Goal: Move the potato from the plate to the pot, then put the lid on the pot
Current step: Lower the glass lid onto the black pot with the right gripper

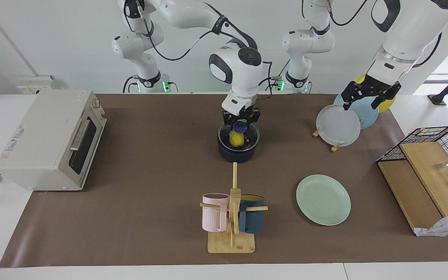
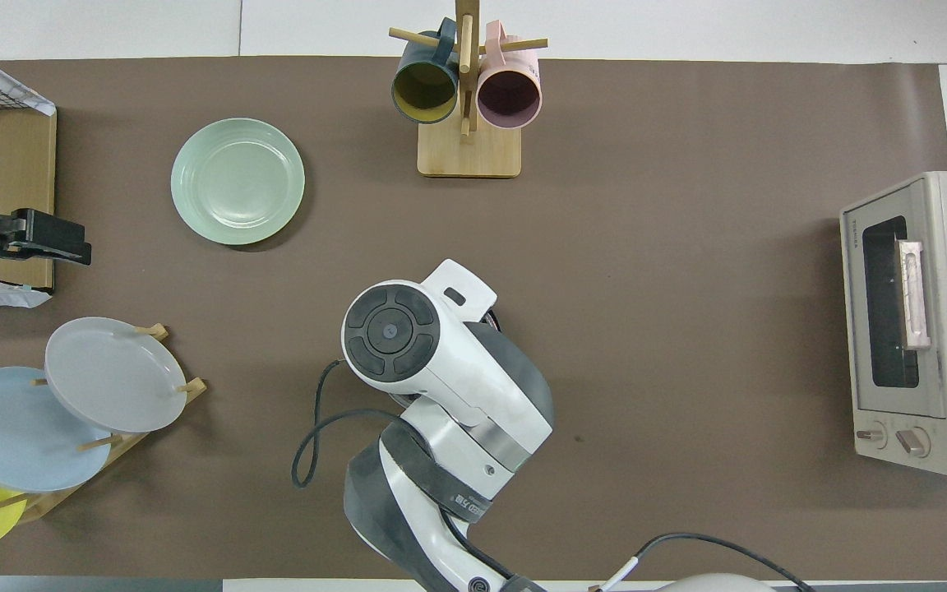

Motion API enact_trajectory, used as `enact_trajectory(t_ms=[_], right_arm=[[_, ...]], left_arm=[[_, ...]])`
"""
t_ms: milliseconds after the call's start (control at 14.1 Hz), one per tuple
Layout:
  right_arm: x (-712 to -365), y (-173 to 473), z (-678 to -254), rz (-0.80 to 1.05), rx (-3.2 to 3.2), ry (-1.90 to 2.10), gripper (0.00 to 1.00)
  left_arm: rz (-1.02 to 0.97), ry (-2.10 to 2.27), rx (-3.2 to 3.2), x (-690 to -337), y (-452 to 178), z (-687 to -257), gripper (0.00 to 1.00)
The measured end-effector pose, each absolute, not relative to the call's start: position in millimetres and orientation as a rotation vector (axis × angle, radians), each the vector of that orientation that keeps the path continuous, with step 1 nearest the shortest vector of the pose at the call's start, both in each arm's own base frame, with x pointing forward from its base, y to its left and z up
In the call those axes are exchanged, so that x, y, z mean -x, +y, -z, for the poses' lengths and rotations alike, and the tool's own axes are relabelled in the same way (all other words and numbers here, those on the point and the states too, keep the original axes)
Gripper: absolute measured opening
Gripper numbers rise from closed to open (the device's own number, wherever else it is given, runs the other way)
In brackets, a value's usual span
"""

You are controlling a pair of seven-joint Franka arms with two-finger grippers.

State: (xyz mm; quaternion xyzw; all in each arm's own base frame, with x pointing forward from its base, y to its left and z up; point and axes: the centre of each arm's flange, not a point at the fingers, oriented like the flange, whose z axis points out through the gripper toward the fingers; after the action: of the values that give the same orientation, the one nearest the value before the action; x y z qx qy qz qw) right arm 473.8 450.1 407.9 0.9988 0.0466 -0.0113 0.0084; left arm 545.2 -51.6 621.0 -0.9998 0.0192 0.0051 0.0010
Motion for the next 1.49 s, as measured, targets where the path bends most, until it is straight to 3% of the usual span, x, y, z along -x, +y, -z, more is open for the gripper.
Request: enact_trajectory(t_ms=[849,991,1203,1486], right_arm=[[-472.3,446.4,-406.4,0.025,-3.126,0.142,0.66],[-470.3,445.5,-401.1,0.038,-3.119,0.143,0.71],[-468.6,445.7,-397.1,0.039,-3.118,0.147,1.0],[-469.6,445.9,-400.1,0.025,-3.117,0.151,1.0]], left_arm=[[-0.016,0.051,3.139,-545.5,-48.5,-621.0,1.0],[-0.016,0.051,3.139,-545.5,-48.5,-621.0,1.0],[-0.016,0.051,3.139,-545.5,-48.5,-621.0,1.0],[-0.016,0.051,3.139,-545.5,-48.5,-621.0,1.0]])
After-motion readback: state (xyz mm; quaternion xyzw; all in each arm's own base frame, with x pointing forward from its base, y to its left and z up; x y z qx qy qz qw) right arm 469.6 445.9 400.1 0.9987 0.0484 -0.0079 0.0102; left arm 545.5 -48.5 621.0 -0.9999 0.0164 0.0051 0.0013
